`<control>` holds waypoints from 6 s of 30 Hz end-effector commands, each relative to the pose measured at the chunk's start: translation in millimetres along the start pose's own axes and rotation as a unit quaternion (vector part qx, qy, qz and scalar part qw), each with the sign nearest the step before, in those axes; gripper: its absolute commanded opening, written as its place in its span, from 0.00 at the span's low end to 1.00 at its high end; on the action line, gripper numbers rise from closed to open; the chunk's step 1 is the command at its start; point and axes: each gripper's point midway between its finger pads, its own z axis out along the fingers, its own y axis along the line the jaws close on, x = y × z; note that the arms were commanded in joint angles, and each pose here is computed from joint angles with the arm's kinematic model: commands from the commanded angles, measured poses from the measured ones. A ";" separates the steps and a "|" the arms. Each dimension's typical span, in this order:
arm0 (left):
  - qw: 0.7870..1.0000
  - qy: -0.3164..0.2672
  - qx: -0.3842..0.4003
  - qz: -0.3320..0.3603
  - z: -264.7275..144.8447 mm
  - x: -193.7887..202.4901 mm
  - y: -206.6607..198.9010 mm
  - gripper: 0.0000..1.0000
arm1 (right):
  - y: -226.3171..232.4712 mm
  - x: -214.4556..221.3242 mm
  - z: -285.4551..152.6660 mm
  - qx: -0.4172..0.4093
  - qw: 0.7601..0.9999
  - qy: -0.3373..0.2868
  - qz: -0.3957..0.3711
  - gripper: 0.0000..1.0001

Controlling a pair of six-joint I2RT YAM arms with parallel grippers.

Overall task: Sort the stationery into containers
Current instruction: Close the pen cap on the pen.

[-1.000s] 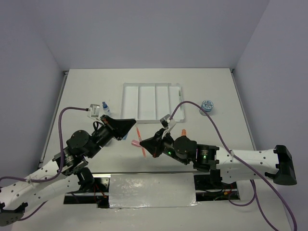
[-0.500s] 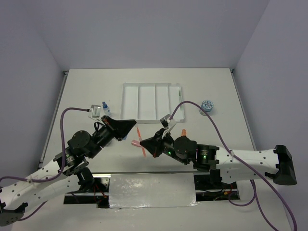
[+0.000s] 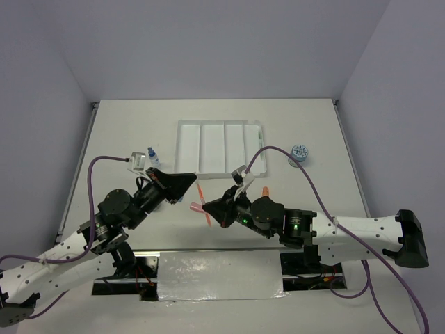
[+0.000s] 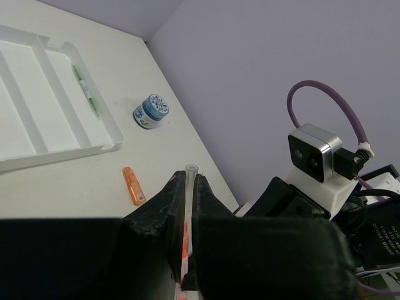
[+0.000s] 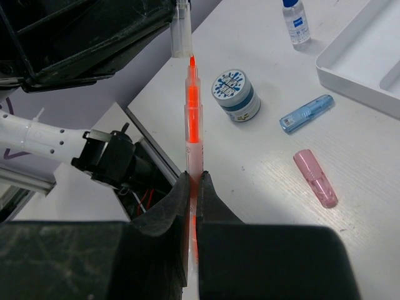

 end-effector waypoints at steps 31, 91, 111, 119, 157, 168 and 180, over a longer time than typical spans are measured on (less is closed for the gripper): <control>1.000 -0.025 0.014 0.006 -3.0 -17.9 -11.2 0.00 | 14.0 -16.3 3.6 -0.004 1.000 -0.009 -0.002 0.00; 0.993 0.049 0.054 0.091 -3.1 -16.6 -44.9 0.64 | 30.5 -87.0 11.2 -0.050 0.987 -0.096 -0.118 0.00; 0.990 0.085 0.071 0.093 6.7 5.9 -44.9 0.10 | 36.2 -103.2 1.0 -0.056 0.986 -0.114 -0.110 0.00; 0.982 0.086 0.120 0.118 0.9 -1.7 -67.1 0.00 | 46.2 -78.2 0.9 -0.109 0.982 -0.074 -0.133 0.36; 0.980 0.014 0.119 0.158 -7.0 -47.3 -82.8 0.74 | 40.5 -66.6 2.1 -0.114 0.986 -0.049 -0.109 0.00; 0.979 0.024 0.127 0.160 -4.7 -40.4 -83.5 0.48 | 43.2 -62.1 6.0 -0.119 0.986 -0.039 -0.112 0.00; 0.980 0.069 0.119 0.141 2.1 -7.5 -65.0 0.02 | 46.2 -86.8 1.0 -0.106 0.985 -0.068 -0.114 0.00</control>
